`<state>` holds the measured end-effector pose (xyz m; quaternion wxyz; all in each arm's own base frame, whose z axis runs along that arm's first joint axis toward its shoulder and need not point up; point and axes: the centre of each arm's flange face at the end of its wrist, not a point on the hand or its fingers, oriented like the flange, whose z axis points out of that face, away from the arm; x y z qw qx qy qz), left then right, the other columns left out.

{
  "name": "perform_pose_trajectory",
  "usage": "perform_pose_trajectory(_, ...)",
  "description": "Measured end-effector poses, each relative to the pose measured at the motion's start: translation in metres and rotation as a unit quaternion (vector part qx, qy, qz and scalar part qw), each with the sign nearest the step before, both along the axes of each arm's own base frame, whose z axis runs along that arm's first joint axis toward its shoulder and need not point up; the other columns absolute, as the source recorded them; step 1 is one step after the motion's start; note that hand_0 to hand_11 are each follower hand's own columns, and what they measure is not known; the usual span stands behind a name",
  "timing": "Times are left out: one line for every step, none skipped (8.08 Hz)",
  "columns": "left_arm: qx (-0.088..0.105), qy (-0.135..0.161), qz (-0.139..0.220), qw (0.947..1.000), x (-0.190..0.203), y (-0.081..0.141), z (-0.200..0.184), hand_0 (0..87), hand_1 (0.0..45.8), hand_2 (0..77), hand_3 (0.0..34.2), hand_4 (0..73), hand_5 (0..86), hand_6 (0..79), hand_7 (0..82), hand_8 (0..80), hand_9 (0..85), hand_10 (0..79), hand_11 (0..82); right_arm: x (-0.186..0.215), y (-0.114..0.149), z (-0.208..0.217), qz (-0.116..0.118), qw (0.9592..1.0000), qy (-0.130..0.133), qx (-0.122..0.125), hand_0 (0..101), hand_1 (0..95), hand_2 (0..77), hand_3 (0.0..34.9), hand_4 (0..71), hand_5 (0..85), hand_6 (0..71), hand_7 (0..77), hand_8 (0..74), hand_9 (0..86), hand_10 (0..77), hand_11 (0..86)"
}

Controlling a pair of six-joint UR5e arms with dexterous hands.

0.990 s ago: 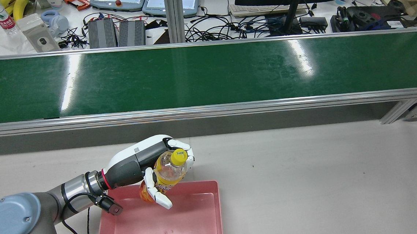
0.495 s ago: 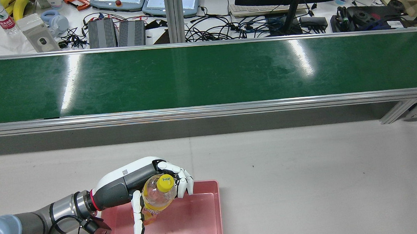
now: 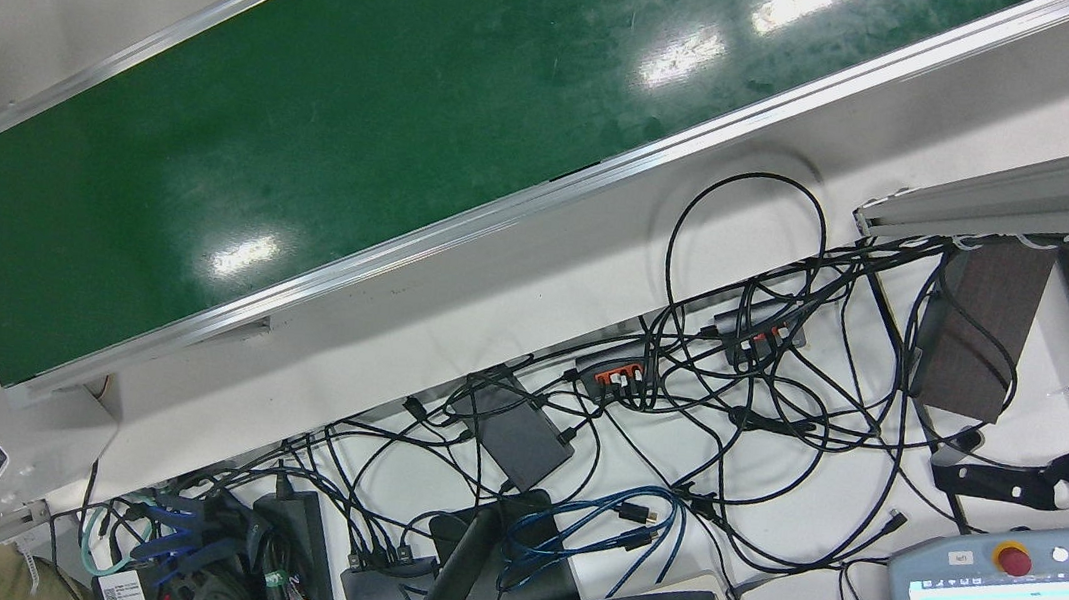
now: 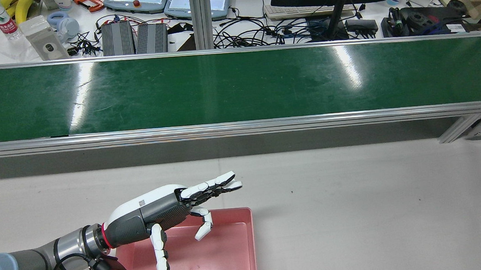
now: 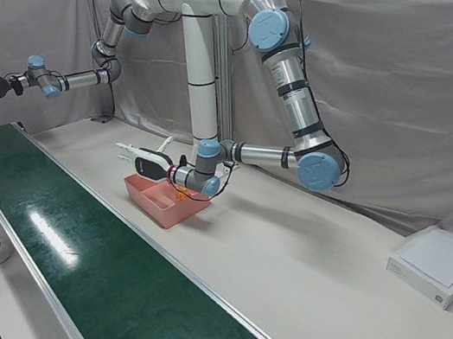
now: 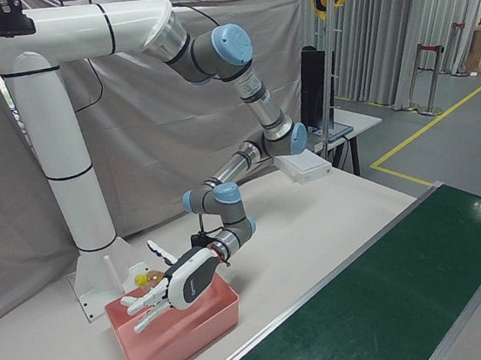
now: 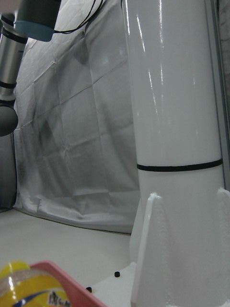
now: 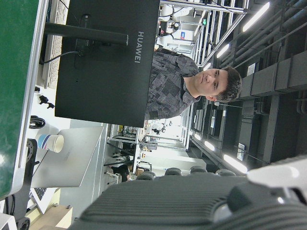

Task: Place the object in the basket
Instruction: 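Lower the bottle into the pink tray and open the left hand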

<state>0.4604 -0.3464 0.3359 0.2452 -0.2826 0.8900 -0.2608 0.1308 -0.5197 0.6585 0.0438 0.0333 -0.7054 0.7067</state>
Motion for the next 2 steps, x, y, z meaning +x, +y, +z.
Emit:
perform_pose_trajectory(-0.001,0.001,0.0,1.0,-0.0031,-0.0009,-0.0028,54.7,4.9,0.0,0.0,7.6,2.2,0.0,6.0,4.9,2.7,44.7,66.0,0.0,0.0,0.0,0.0,1.0,0.0,0.0,0,0.0,0.5,0.3,0.0,0.0,0.0,0.5,0.0,0.0,0.0,0.0)
perform_pose_trajectory(-0.003,0.001,-0.001,1.0,-0.0085,-0.0015,-0.008,54.7,4.9,0.0,0.0,8.7,3.8,0.0,7.6,4.9,2.2,5.4,28.4,0.0,0.0,0.0,0.0,1.0,0.0,0.0,0,0.0,0.5,0.2,0.0,0.0,0.0,0.5,0.0,0.0,0.0,0.0)
